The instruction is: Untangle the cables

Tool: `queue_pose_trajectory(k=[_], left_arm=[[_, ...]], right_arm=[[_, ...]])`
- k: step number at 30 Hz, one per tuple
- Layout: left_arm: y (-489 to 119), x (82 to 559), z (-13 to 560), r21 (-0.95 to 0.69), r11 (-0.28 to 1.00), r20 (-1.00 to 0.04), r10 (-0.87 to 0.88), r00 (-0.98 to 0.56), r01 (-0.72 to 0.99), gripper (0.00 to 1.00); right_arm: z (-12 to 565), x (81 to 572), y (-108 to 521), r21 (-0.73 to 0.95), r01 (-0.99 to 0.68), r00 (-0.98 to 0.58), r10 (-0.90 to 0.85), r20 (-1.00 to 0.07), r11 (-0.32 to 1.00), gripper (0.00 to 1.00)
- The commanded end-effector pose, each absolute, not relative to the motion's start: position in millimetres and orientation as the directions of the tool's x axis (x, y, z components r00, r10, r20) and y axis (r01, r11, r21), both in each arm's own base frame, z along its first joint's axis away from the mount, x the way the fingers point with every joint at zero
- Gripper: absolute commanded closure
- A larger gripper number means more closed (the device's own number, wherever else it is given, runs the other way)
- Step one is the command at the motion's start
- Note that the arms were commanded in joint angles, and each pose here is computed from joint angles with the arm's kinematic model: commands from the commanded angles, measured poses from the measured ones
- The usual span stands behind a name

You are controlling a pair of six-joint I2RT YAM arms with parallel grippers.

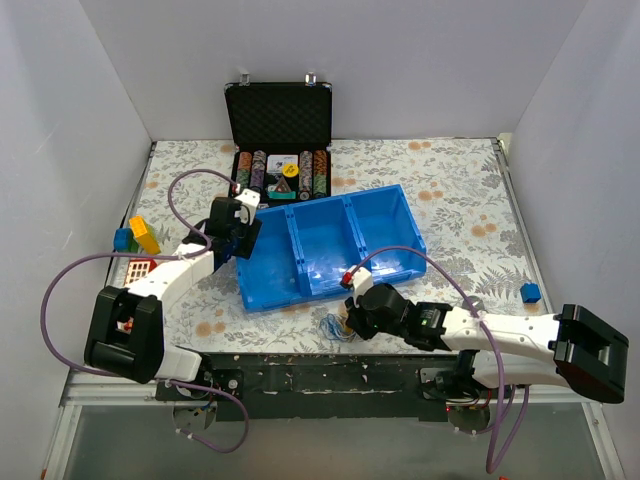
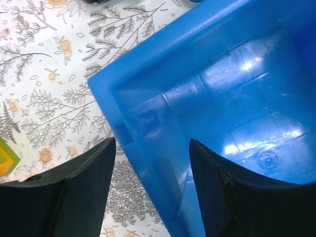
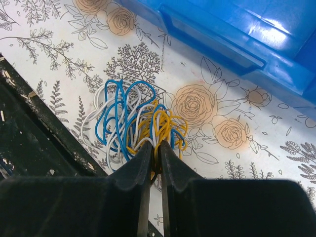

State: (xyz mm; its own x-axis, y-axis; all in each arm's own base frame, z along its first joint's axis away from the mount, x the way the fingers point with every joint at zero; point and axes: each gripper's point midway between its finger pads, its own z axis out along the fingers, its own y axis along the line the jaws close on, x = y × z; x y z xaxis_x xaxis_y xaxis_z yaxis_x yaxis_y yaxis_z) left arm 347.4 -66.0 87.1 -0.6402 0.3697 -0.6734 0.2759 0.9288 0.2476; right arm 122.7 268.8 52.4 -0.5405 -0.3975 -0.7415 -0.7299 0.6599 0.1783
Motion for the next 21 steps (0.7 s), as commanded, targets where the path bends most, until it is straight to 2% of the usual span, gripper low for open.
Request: queue_pose_trajectory(k=[1, 5, 9, 11, 12, 13, 15, 17, 21], left_arm=[[-56, 367, 117, 0.298, 0.932, -0.725, 0.360, -0.587, 0.204, 0.37], [-51, 373, 128, 0.307, 0.932, -0.737, 0.361, -0.571, 0.192, 0.35], [-38, 378, 120, 0.322, 0.931, -0.725, 0.360, -0.586, 0.173, 0.38], [-31, 382, 115, 0.319, 0.935, -0.721, 0.347, -0.601, 0.157, 0.45], [-30, 384, 114, 0.318, 0.935, -0.720, 0.345, -0.602, 0.155, 0.52], [-28, 385, 111, 0.319, 0.935, -0.717, 0.346, -0.606, 0.157, 0.65], [-26, 390, 111, 0.321, 0.935, -0.717, 0.343, -0.607, 0.150, 0.79], [-27, 392, 110, 0.313, 0.938, -0.715, 0.338, -0.613, 0.152, 0.83], [-37, 394, 116, 0.262, 0.950, -0.730, 0.311, -0.609, 0.171, 0.81]], right_arm=[[77, 126, 293, 0.203, -0.768, -0.495, -0.363, -0.789, 0.608, 0.83], [82, 125, 299, 0.211, -0.781, -0.483, -0.355, -0.800, 0.588, 0.83], [88, 124, 302, 0.223, -0.789, -0.477, -0.342, -0.809, 0.572, 0.83], [91, 123, 302, 0.227, -0.789, -0.477, -0.336, -0.813, 0.571, 0.83], [91, 122, 301, 0.226, -0.789, -0.475, -0.334, -0.814, 0.571, 0.83], [92, 123, 300, 0.226, -0.787, -0.475, -0.331, -0.815, 0.573, 0.83], [94, 121, 299, 0.229, -0.788, -0.474, -0.327, -0.817, 0.572, 0.83], [95, 121, 297, 0.226, -0.786, -0.473, -0.324, -0.819, 0.576, 0.82], [101, 124, 295, 0.224, -0.779, -0.469, -0.307, -0.829, 0.586, 0.75]])
